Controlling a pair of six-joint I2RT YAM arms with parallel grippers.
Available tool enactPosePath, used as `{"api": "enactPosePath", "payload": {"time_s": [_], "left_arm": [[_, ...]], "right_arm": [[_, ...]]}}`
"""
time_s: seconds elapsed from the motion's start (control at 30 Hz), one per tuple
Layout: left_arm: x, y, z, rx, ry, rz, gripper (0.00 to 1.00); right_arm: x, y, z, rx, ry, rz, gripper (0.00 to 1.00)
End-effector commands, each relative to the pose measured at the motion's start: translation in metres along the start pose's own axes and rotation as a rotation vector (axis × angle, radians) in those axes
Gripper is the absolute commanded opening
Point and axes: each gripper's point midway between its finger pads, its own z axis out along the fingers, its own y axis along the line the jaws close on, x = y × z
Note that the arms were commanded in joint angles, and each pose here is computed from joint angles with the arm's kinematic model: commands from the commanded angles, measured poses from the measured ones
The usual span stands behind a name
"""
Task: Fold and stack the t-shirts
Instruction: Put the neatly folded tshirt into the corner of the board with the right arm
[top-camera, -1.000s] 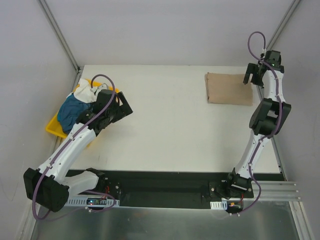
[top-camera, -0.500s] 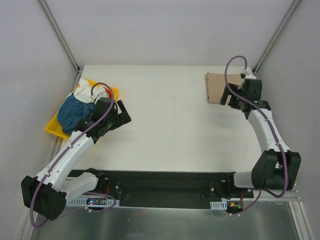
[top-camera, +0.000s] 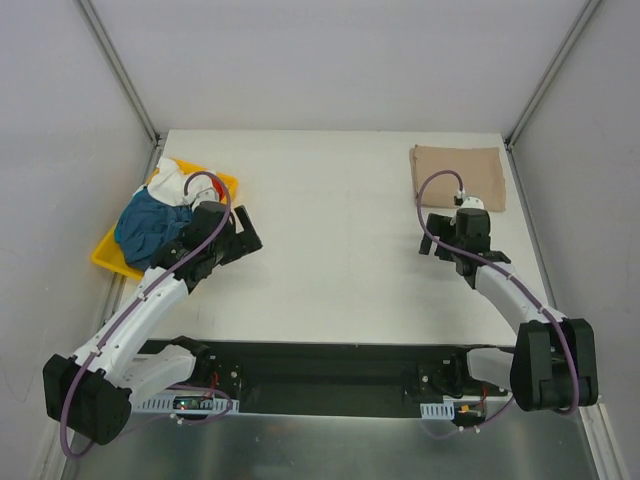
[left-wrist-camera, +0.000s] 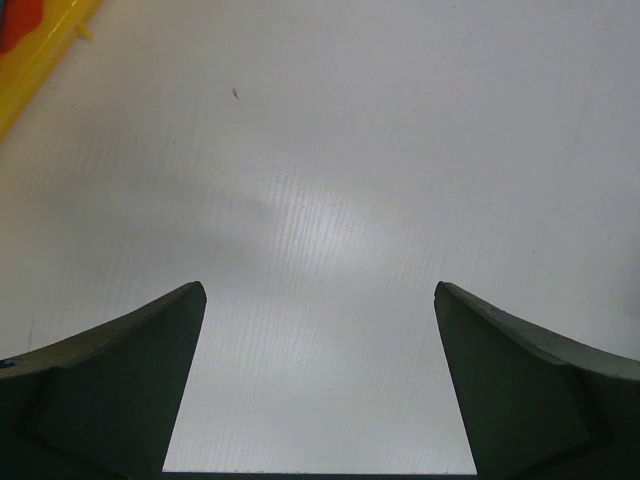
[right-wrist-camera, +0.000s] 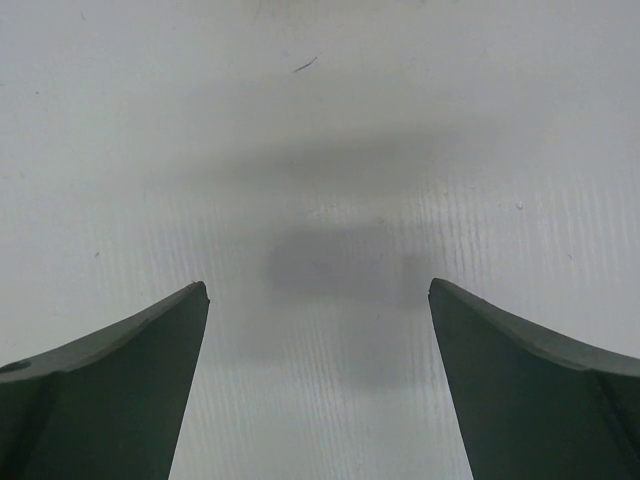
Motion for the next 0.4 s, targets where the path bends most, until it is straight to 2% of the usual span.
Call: {"api": "enactPosePath", "payload": {"time_s": [0.0,0.23,0.37], "left_arm": [[-0.014,0.003,-0.005,0.001,-0.069,0.006,0.99],[-0.022,0.005,-0.009,-0.006,-0.104,0.006,0.99],[-0.023,0.004,-0.010,-0.001,-0.108,0.010,0.99]], "right_arm": [[-0.047,0.016,-0.013,-0.082,-0.219,0.002,0.96],[-0.049,-0.001,-0.020,-0.009,-0.277,-0.013,0.96],[-0.055,0.009,-0.027,-0.068,-0.304,-0.027,0.96]]}}
